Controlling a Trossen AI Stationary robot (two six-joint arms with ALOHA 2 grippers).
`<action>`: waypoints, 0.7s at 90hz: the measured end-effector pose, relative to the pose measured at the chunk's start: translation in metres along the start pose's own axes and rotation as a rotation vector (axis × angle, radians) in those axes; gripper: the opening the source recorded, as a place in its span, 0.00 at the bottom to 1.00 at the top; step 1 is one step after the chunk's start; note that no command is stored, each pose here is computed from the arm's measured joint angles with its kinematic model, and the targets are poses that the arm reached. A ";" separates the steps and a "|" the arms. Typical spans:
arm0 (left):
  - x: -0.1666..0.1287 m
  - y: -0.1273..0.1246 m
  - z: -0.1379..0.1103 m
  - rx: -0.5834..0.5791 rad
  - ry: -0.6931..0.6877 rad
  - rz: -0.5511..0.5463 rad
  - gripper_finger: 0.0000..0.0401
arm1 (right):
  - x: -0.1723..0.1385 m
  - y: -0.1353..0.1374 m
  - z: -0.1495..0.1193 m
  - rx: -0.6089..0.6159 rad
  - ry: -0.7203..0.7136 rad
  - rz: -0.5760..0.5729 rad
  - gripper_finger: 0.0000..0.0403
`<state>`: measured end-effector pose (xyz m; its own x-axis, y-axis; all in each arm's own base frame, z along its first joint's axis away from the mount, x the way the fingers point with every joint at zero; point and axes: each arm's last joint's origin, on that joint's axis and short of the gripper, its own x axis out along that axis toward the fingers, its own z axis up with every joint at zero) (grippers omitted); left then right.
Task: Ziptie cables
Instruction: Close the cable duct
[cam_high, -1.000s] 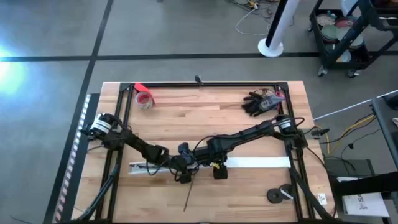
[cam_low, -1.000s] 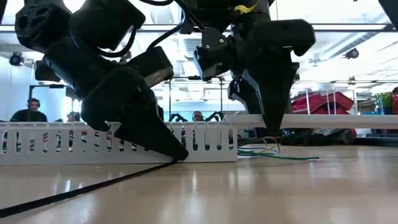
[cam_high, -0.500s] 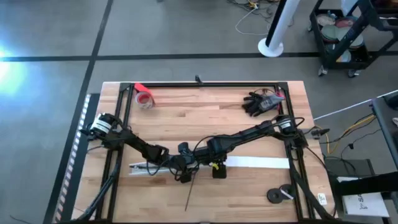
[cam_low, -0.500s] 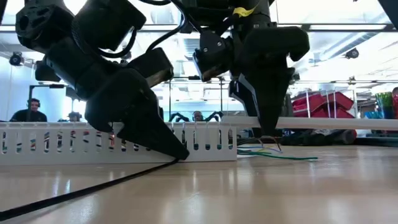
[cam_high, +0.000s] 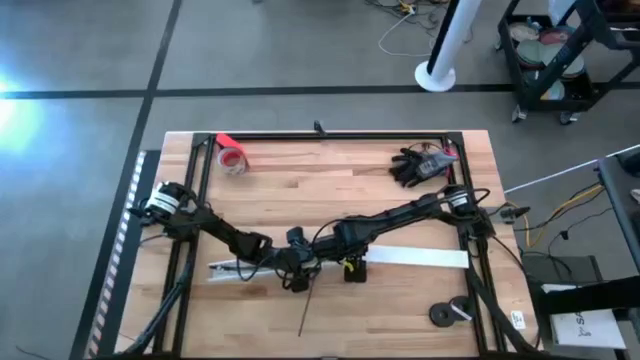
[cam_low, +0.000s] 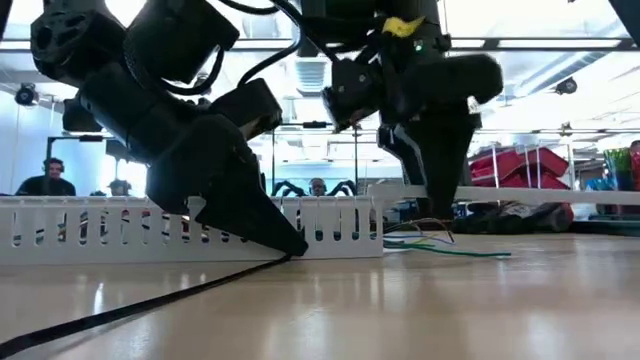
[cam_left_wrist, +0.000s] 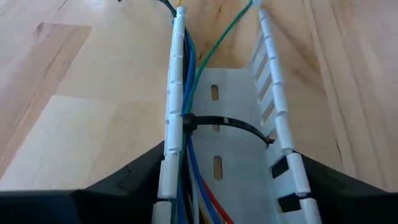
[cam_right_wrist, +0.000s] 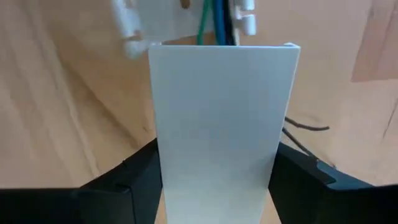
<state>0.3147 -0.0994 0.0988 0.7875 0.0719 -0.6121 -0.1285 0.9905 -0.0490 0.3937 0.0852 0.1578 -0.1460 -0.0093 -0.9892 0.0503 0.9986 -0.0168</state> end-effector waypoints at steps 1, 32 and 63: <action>0.000 0.000 0.000 0.000 0.000 0.000 0.58 | 0.000 0.000 0.000 0.000 -0.001 0.000 0.55; 0.000 0.001 0.000 -0.003 -0.005 -0.004 0.57 | -0.018 0.006 0.017 -0.051 -0.169 0.035 0.54; 0.001 0.001 0.002 -0.004 -0.018 -0.006 0.59 | -0.014 -0.001 0.032 -0.076 -0.243 0.063 0.54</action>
<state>0.3159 -0.0981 0.0997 0.7990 0.0676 -0.5976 -0.1258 0.9905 -0.0562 0.4275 0.0827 0.1667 0.0975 0.0503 -0.9940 -0.0242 0.9985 0.0482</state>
